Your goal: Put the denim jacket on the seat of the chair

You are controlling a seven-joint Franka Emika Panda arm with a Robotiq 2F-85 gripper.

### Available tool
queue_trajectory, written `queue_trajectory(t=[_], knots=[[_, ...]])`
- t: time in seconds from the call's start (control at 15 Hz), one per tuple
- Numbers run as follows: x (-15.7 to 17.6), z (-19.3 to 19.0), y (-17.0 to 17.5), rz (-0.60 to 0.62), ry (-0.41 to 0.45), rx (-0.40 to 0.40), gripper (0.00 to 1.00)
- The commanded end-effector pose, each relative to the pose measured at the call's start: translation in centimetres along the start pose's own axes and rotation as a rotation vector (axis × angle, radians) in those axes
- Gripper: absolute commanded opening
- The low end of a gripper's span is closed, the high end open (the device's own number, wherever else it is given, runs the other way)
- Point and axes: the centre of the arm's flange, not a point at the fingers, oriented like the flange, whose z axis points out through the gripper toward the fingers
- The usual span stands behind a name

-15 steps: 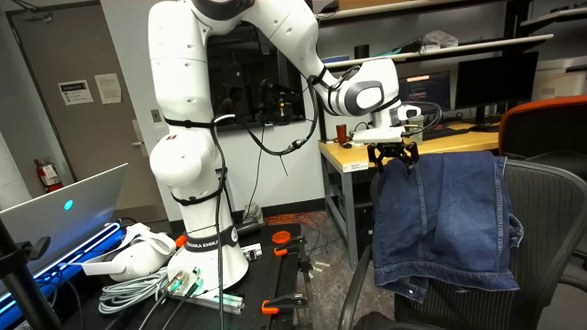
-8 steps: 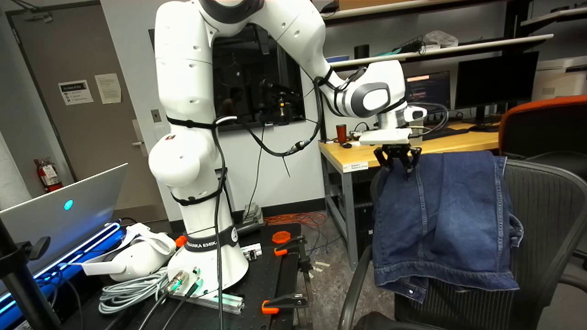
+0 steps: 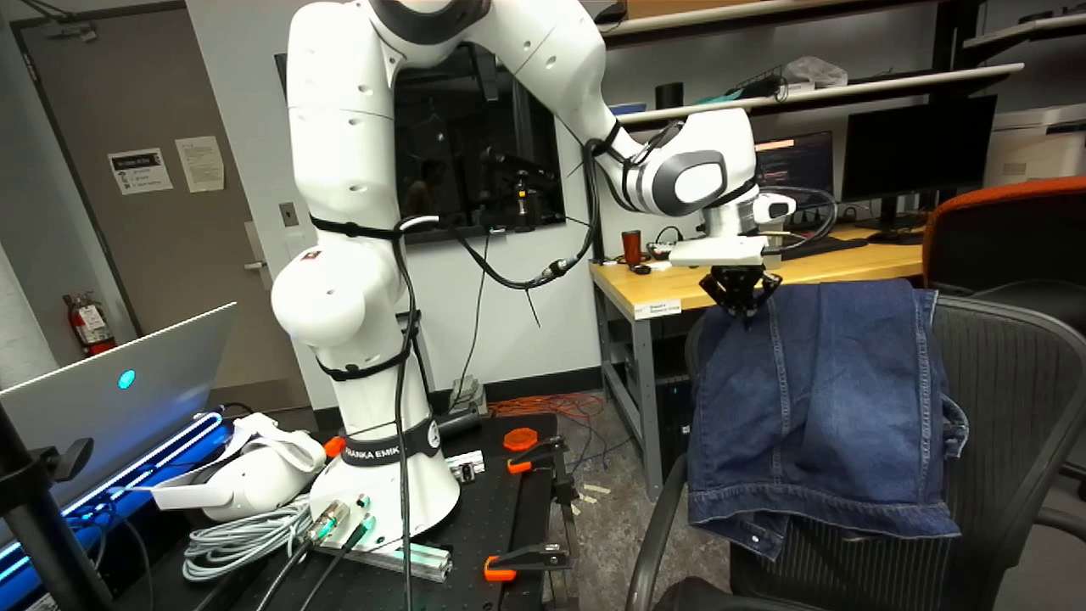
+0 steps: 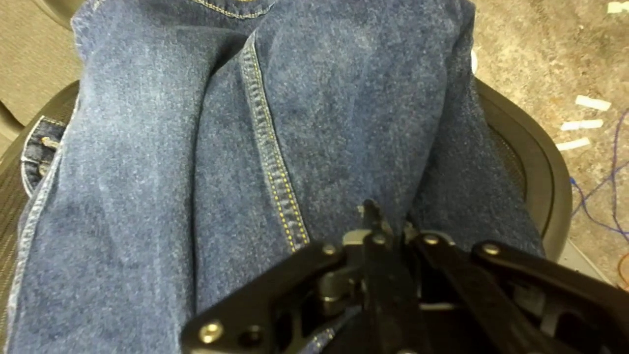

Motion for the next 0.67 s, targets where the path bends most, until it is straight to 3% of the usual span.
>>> queue_trajectory(t=[0.0,0.6], knots=[[-0.7,-3.5,0.8,0.017,0.046,0.01,0.01],[-0.1,-20.2,3.5,0.14,0.28,0.074,0.01]])
